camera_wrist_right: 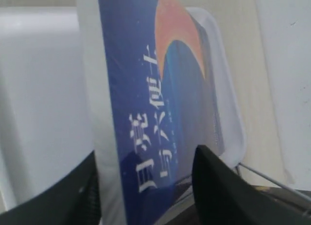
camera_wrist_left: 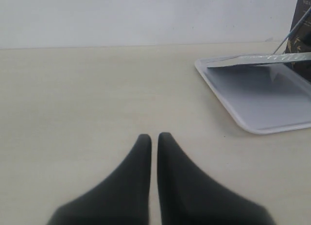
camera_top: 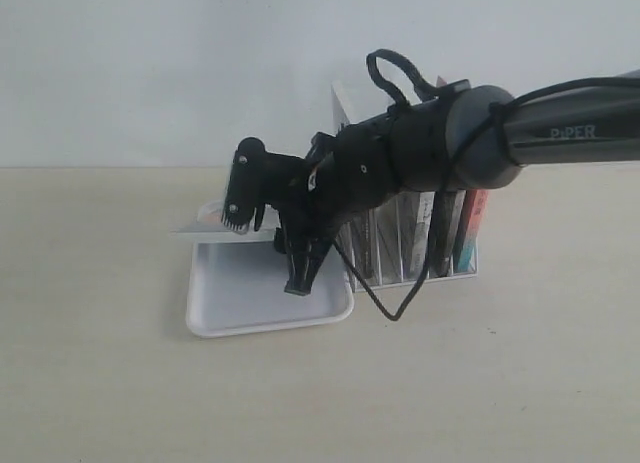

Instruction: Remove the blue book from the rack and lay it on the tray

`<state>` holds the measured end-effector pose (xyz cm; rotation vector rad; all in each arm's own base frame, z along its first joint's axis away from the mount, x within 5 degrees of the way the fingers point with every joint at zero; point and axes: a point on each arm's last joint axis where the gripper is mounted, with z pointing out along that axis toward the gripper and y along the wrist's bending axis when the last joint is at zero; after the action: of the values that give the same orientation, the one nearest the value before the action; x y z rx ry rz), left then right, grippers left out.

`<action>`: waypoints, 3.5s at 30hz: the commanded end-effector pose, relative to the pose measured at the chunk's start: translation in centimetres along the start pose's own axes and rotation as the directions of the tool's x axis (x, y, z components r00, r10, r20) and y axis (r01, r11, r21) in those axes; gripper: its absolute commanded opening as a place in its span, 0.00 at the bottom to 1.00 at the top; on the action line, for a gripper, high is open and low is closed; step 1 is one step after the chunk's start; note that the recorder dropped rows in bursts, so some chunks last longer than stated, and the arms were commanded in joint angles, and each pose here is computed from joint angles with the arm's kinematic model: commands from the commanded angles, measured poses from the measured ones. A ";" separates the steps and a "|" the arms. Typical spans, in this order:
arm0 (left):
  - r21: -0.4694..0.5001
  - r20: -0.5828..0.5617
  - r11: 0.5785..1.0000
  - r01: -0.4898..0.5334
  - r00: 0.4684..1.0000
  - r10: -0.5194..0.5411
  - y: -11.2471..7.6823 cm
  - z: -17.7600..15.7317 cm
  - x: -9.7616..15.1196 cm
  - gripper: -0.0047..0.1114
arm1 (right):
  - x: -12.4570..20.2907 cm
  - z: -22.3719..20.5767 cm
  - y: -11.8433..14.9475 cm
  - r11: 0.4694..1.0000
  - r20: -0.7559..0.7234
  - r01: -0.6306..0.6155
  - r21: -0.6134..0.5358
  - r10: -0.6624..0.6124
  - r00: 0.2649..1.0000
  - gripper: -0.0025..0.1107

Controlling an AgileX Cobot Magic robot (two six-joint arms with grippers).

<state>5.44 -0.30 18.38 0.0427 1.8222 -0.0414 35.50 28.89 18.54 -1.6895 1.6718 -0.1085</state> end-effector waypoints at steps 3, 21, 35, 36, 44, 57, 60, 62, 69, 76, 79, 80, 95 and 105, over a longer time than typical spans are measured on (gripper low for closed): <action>-0.004 0.015 1.000 -0.003 1.000 0.003 0.0 0.0 0.0 0.08 | -0.3 -2.7 -0.9 0.997 -0.029 -0.073 -0.026 0.072 0.997 0.29; -0.004 0.015 1.000 -0.003 1.000 0.003 0.0 0.0 0.0 0.08 | -1.6 -12.9 -2.6 0.891 -0.082 -0.453 -0.031 0.450 0.889 0.02; -0.004 0.015 1.000 -0.003 1.000 0.003 0.0 0.0 0.0 0.08 | -0.2 -16.5 -1.7 0.849 -0.302 -0.527 -0.037 0.493 0.816 0.02; -0.004 0.015 1.000 -0.003 1.000 0.003 0.0 0.0 0.0 0.08 | -0.1 -16.6 -1.6 0.849 -0.313 -0.528 -0.040 0.491 0.813 0.02; -0.004 0.015 1.000 -0.003 1.000 0.003 0.0 0.0 0.0 0.08 | 0.0 -18.4 -1.5 0.817 -0.299 -0.577 -0.013 0.547 0.781 0.02; -0.004 0.015 1.000 -0.003 1.000 0.003 0.0 0.0 0.0 0.08 | 6.8 -18.8 1.4 0.662 -0.101 -0.737 0.137 0.749 0.655 0.02; -0.004 0.015 1.000 -0.003 1.000 0.003 0.0 0.0 0.0 0.08 | 8.6 -18.6 2.0 0.566 -0.062 -0.807 0.169 0.823 0.564 0.02; -0.004 0.015 1.000 -0.003 1.000 0.003 0.0 0.0 0.0 0.08 | 9.1 -18.6 2.3 0.546 -0.091 -0.819 0.176 0.837 0.539 0.02; -0.004 0.015 1.000 -0.003 1.000 0.003 0.0 0.0 0.0 0.08 | 9.2 -18.6 2.4 0.545 -0.100 -0.819 0.178 0.838 0.536 0.02; -0.004 0.015 1.000 -0.003 1.000 0.003 0.0 0.0 0.0 0.08 | 9.1 -18.6 2.2 0.545 -0.078 -0.819 0.176 0.838 0.541 0.02; -0.004 0.015 1.000 -0.003 1.000 0.003 0.0 0.0 0.0 0.08 | 9.0 -19.1 2.1 0.543 -0.063 -0.821 0.176 0.839 0.541 0.02; -0.004 0.015 1.000 -0.003 1.000 0.003 0.0 0.0 0.0 0.08 | 8.8 -19.7 2.0 0.544 -0.044 -0.820 0.177 0.837 0.545 0.02; -0.004 0.015 1.000 -0.003 1.000 0.003 0.0 0.0 0.0 0.08 | 9.6 -39.2 7.4 0.540 0.554 -0.797 0.272 0.589 0.588 0.02; -0.004 0.015 1.000 -0.003 1.000 0.003 0.0 0.0 0.0 0.08 | 16.6 -37.4 17.7 0.234 0.758 -0.901 0.365 0.487 0.433 0.02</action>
<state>5.44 -0.30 18.38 0.0427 1.8222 -0.0414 3.47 0.26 29.94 -0.1535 1.5287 0.0881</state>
